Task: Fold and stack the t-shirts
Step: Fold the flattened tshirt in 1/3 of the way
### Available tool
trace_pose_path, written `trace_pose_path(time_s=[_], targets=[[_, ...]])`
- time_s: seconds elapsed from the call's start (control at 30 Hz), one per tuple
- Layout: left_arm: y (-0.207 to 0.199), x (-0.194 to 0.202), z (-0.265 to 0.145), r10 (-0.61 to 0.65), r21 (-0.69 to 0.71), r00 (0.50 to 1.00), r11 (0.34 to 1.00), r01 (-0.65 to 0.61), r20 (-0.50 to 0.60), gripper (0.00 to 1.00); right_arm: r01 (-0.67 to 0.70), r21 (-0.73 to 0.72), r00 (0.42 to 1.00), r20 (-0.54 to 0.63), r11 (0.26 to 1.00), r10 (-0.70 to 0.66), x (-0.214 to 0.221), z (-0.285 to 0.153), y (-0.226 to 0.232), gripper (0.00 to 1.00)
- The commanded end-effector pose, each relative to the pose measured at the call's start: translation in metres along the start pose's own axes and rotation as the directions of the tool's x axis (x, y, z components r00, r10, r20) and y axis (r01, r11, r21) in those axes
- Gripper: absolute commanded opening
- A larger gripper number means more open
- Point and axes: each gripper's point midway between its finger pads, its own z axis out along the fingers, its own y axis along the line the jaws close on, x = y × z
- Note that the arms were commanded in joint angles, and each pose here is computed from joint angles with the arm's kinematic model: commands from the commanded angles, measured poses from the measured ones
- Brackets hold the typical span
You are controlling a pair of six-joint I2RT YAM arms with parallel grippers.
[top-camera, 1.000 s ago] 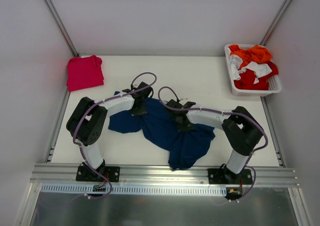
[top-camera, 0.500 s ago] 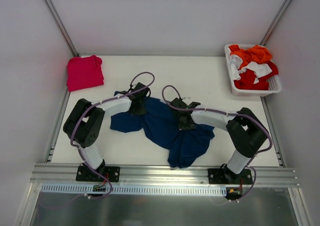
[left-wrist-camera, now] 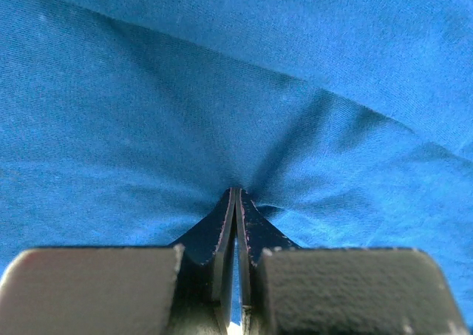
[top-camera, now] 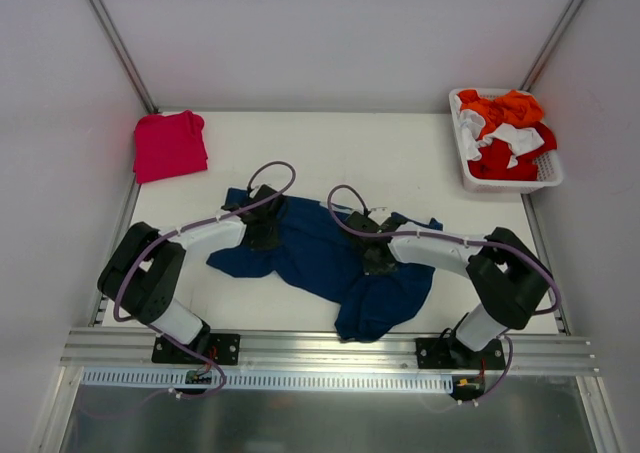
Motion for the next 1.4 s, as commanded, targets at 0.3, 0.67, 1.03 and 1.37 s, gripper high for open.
trace_pose_path(time_s=[0.3, 0.67, 1.03, 1.37], targets=[[0.022, 0.015, -0.041, 0.052, -0.104, 0.996, 0.994, -0.044, 0.077, 0.0, 0.055, 0.123, 0.994, 0.088, 0.991, -0.066, 0.008, -0.055, -0.021, 0.01], [-0.001, -0.094, -0.125, 0.095, -0.07, 0.904, 0.995, -0.072, 0.416, 0.71, 0.04, 0.063, 0.938, 0.341, 0.997, -0.059, -0.059, -0.148, -0.033, 0.3], [-0.018, -0.112, -0.029, 0.048, -0.108, 0.984, 0.994, -0.03, 0.172, 0.0, -0.052, -0.032, 0.986, 0.154, 0.998, 0.056, -0.089, -0.057, -0.031, 0.01], [0.012, -0.107, 0.001, 0.012, -0.176, 0.994, 0.984, 0.007, 0.107, 0.0, -0.109, -0.051, 0.994, -0.014, 0.993, 0.108, -0.097, 0.009, -0.035, 0.0]])
